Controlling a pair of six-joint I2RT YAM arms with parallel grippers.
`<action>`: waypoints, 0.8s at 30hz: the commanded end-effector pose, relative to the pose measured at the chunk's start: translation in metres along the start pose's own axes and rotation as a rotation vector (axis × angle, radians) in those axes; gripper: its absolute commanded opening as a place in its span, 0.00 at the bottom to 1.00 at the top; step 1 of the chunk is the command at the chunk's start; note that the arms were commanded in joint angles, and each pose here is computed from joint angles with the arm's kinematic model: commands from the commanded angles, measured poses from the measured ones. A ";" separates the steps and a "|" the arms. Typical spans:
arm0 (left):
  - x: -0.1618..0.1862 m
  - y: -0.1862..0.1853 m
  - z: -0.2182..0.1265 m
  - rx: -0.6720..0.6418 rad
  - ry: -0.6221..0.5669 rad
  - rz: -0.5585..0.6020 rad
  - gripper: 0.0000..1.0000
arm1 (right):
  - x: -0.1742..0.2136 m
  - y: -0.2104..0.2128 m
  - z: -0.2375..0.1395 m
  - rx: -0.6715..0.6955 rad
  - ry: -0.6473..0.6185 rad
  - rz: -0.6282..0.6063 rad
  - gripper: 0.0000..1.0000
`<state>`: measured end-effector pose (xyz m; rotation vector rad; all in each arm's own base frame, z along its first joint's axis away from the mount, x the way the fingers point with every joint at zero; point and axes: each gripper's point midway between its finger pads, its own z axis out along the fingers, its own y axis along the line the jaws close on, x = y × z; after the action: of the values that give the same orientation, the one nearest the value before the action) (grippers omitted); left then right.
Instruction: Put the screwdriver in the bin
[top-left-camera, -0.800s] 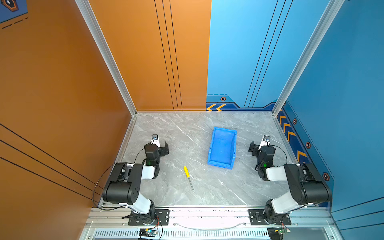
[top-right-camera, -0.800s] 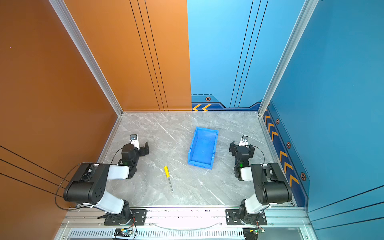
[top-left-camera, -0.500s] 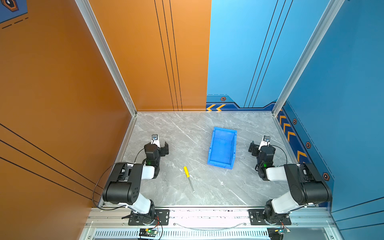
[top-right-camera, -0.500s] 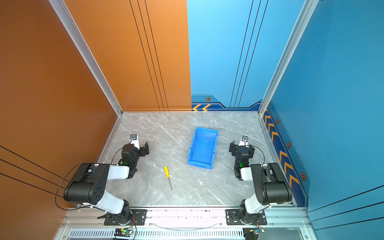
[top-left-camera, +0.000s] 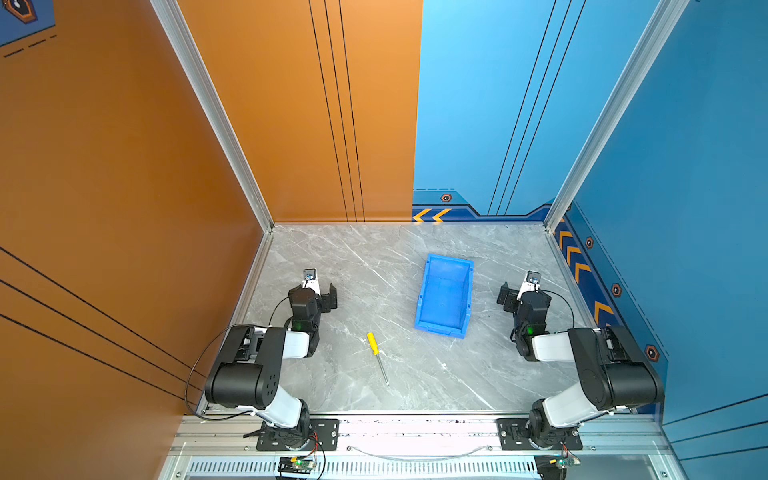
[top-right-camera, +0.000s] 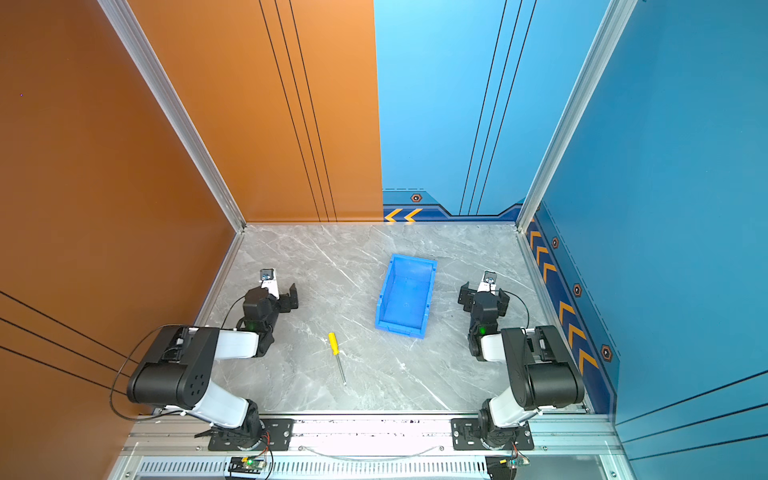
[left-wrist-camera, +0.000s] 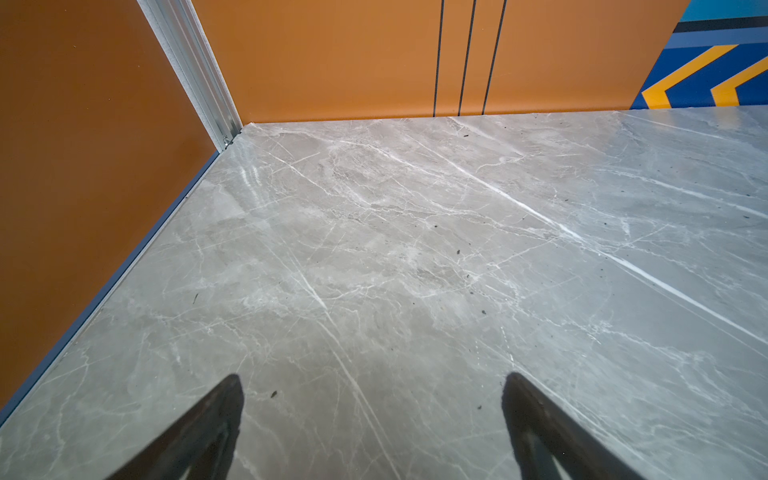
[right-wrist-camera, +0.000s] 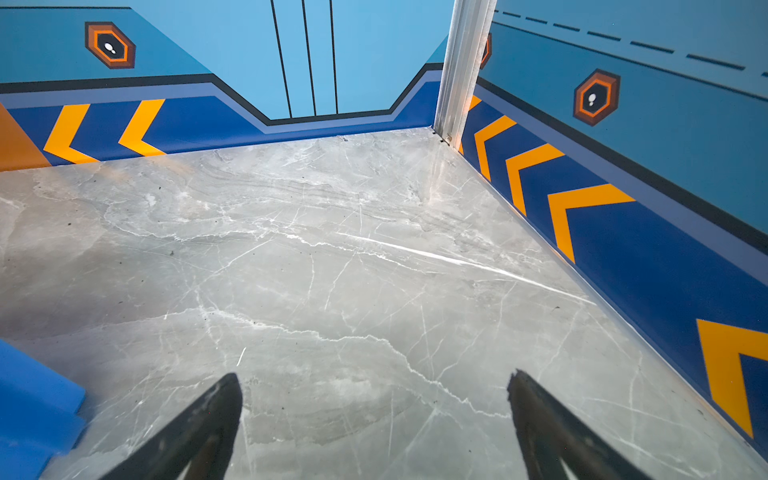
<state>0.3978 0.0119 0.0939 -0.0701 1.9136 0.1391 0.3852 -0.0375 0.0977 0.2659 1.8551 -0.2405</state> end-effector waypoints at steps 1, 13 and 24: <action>0.004 0.000 0.000 0.010 0.001 0.011 0.98 | 0.000 -0.002 -0.001 0.014 -0.001 0.011 1.00; 0.004 0.000 0.000 0.010 0.002 0.011 0.98 | 0.000 -0.002 0.000 0.010 0.000 0.016 1.00; 0.005 0.000 -0.001 0.011 0.003 0.009 0.98 | 0.000 -0.002 0.000 0.010 0.000 0.015 1.00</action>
<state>0.3978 0.0119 0.0939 -0.0701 1.9136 0.1391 0.3852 -0.0375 0.0977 0.2659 1.8551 -0.2405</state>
